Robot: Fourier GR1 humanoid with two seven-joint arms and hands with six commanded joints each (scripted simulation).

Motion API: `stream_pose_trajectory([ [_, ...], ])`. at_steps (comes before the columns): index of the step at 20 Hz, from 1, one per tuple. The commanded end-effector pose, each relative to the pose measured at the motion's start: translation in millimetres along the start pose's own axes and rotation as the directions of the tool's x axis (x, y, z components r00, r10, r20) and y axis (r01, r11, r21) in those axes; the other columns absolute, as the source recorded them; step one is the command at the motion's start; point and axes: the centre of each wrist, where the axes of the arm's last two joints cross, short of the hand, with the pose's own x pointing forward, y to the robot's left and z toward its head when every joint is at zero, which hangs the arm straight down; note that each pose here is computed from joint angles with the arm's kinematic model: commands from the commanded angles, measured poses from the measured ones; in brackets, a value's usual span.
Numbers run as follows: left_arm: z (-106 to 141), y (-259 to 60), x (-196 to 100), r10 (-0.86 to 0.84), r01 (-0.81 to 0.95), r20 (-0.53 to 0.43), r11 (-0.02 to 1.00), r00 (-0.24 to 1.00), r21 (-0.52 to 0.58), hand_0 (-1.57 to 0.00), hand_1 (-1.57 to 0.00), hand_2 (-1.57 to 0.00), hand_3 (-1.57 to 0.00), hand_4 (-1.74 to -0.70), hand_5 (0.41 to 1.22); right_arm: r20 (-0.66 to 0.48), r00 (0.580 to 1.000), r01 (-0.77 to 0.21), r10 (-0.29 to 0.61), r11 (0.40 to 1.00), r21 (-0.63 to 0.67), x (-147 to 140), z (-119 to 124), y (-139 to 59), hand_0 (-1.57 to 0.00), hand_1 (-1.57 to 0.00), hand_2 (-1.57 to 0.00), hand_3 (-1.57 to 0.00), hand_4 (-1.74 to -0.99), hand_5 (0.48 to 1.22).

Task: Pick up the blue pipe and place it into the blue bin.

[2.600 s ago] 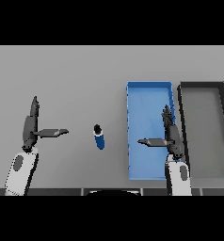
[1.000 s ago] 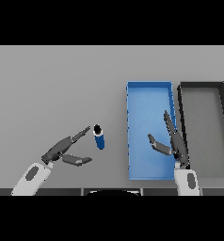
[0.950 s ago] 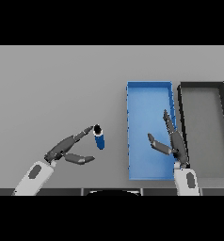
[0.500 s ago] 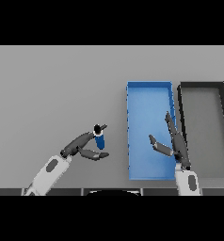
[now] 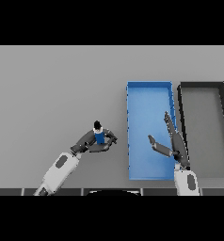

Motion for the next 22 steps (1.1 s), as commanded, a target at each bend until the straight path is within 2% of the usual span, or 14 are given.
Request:
stream_pose_trajectory([
  [1, -1.2, -3.4, 1.3, 0.002, -0.002, 0.014, 1.0, 1.0, 0.005, -0.85, -0.94, -1.01, -1.0, -1.48, 0.969, -0.006, 1.0, -0.002, 0.001, 1.0, -0.005, -0.4, -1.0, -1.3, 0.0, 0.0, 0.0, 0.0, -1.261, 0.609],
  [4, 2.3, -13.1, -3.9, -0.013, 0.012, 0.065, 1.0, 0.998, 0.014, -1.2, -1.25, -1.29, -1.21, -1.6, 1.092, -0.026, 1.0, 0.007, -0.007, 1.0, -0.001, -3.3, -4.2, 1.1, 0.0, 0.0, 0.0, 0.0, -1.26, 0.614],
  [8, 1.9, -16.4, 4.2, -0.052, 0.051, 0.118, 0.999, 0.992, 0.015, -1.42, -1.44, -1.45, -1.37, -1.68, 1.168, -0.011, 1.0, -0.009, 0.009, 1.0, 0.011, 0.1, -8.6, -1.2, 0.0, 0.0, 0.0, 0.0, -1.25, 0.622],
  [14, -11.1, -25.8, 47.2, -0.043, 0.054, 0.279, 0.998, 0.959, -0.031, -1.53, -1.54, -1.54, -1.44, -1.72, 1.207, -0.026, 0.999, -0.027, 0.027, 1.0, 0.004, -1.9, -4.1, -3.2, 0.0, 0.0, 0.0, 0.0, -1.228, 0.629],
  [19, -10.5, -26.0, 76.1, -0.05, 0.077, 0.289, 0.994, 0.956, -0.08, -1.56, -1.56, -1.56, -1.45, -1.72, 1.216, -0.005, 1.0, -0.029, 0.029, 1.0, 0.008, -2.3, -3.5, -6.0, 0.0, 0.0, 0.0, 0.0, -1.215, 0.639],
  [22, -13.0, -27.9, 80.1, -0.062, 0.091, 0.271, 0.991, 0.961, -0.097, -1.56, -1.57, -1.57, -1.44, -1.73, 1.219, -0.007, 0.999, -0.038, 0.038, 0.999, 0.001, -1.4, -2.6, -8.2, 0.0, 0.0, 0.0, 0.0, -1.189, 0.631],
])
